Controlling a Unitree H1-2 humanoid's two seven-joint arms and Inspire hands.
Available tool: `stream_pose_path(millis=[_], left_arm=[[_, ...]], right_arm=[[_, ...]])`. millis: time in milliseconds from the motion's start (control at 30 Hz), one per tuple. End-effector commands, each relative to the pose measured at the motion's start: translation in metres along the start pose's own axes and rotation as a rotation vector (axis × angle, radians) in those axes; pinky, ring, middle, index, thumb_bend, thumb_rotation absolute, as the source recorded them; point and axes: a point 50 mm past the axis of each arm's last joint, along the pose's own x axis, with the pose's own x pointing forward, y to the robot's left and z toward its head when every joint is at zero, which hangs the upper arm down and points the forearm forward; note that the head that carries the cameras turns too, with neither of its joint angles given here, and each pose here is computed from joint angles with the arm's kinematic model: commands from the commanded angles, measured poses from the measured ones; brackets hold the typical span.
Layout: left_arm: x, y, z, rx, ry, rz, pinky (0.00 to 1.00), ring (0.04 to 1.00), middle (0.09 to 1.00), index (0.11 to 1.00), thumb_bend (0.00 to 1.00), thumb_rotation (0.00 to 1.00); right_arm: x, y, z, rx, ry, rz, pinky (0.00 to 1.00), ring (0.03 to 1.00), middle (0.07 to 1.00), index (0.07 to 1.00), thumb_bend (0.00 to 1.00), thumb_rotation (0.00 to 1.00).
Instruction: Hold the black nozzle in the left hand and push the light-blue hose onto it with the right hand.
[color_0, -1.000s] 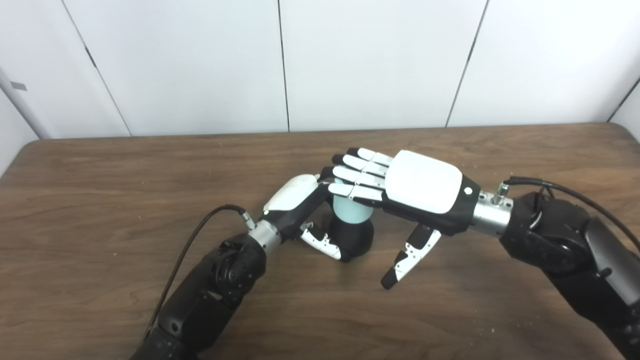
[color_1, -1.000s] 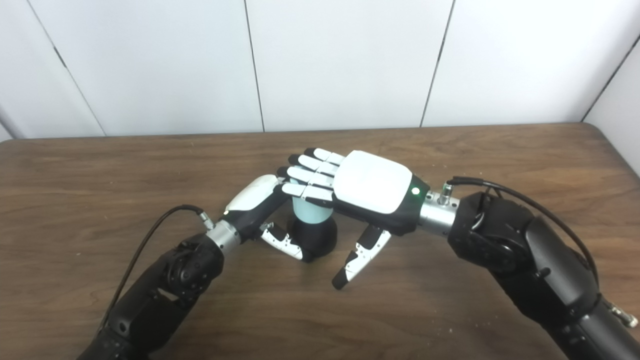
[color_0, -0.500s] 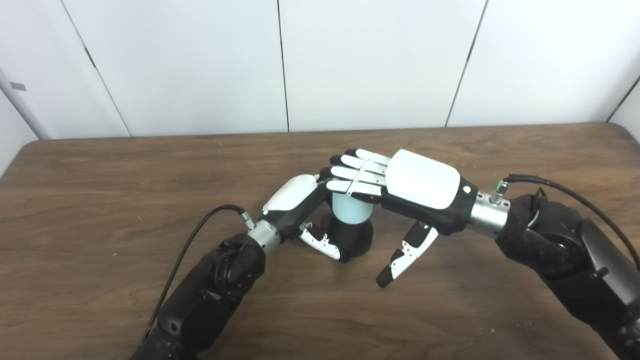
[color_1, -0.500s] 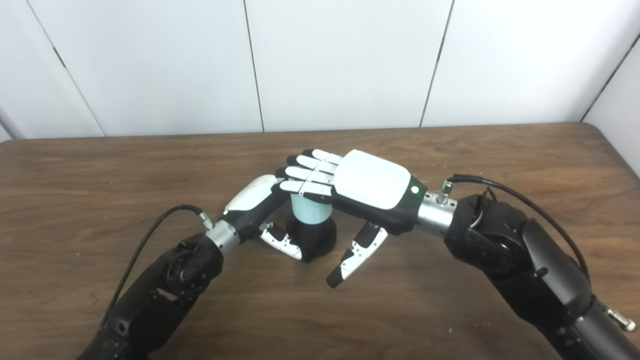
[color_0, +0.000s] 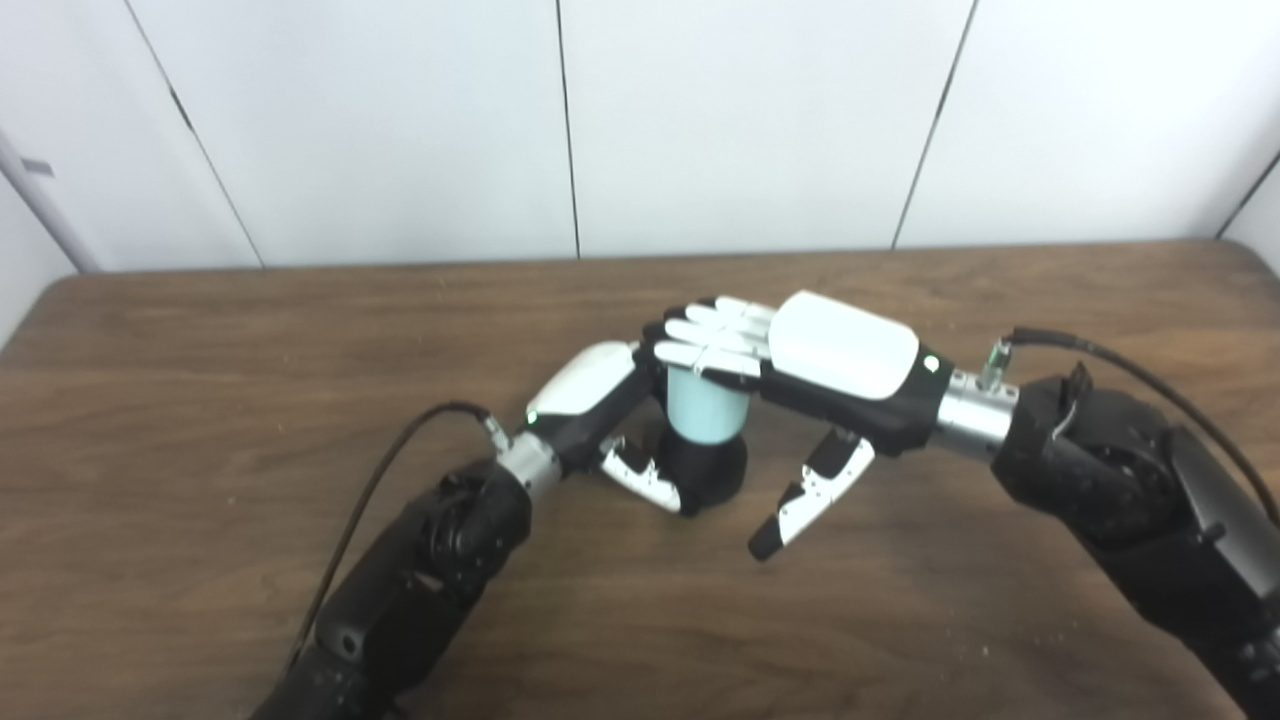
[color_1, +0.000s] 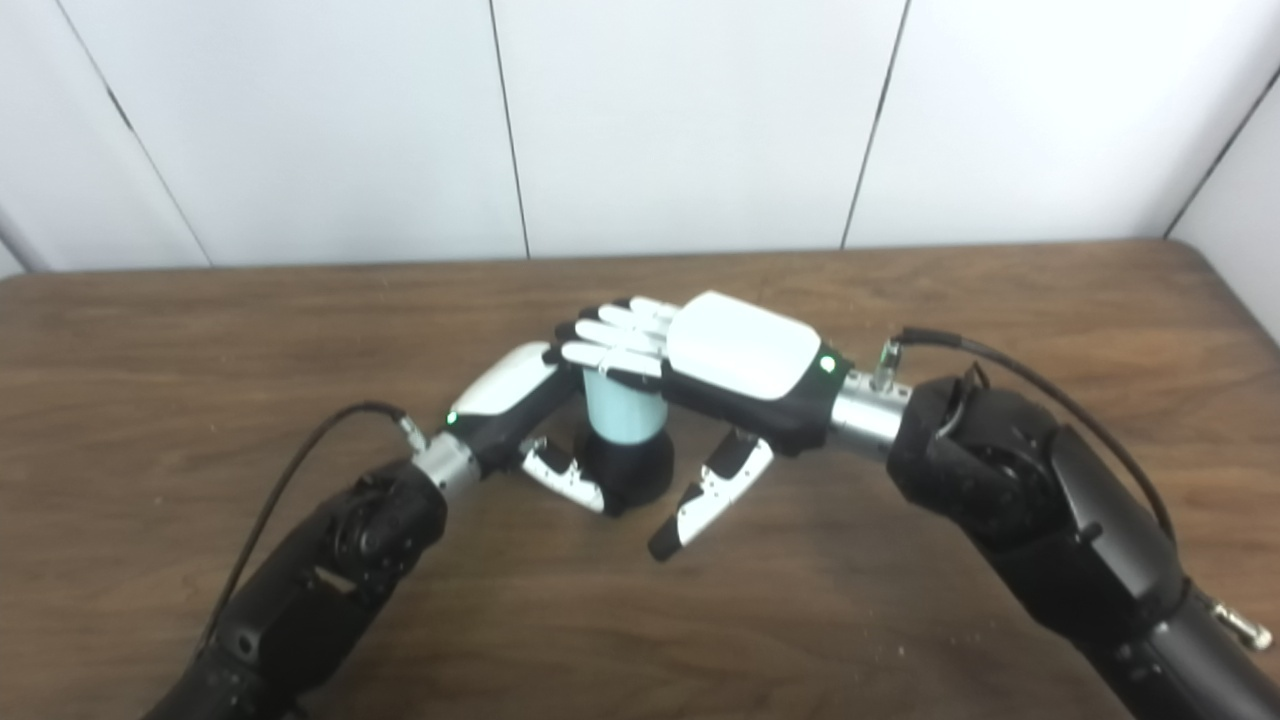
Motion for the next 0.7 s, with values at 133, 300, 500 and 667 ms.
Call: stream_pose_path(millis=[133, 300, 500, 667], left_arm=[[-0.011, -0.016, -0.023, 0.024, 0.1, -0.096, 1.0, 0.596, 0.466, 0.5, 0.52, 0.0], [-0.01, -0.017, -0.023, 0.03, 0.102, -0.099, 1.0, 0.595, 0.468, 0.499, 0.52, 0.0], [-0.009, -0.018, -0.023, 0.034, 0.103, -0.097, 1.0, 0.596, 0.469, 0.498, 0.52, 0.0], [-0.011, -0.021, -0.022, 0.035, 0.103, -0.098, 1.0, 0.597, 0.47, 0.497, 0.52, 0.0]], right_arm=[[-0.004, 0.018, 0.004, -0.008, -0.062, 0.065, 0.92, 0.981, 0.987, 0.953, 0.66, 0.61], [-0.001, 0.005, 0.002, 0.018, -0.053, -0.052, 0.88, 0.944, 0.993, 0.96, 0.64, 0.56], [-0.001, -0.002, 0.016, 0.134, 0.17, -0.251, 0.7, 0.878, 1.0, 1.0, 0.64, 0.22], [-0.005, -0.01, 0.012, 0.124, 0.233, -0.382, 0.64, 0.857, 1.0, 0.983, 0.66, 0.16]])
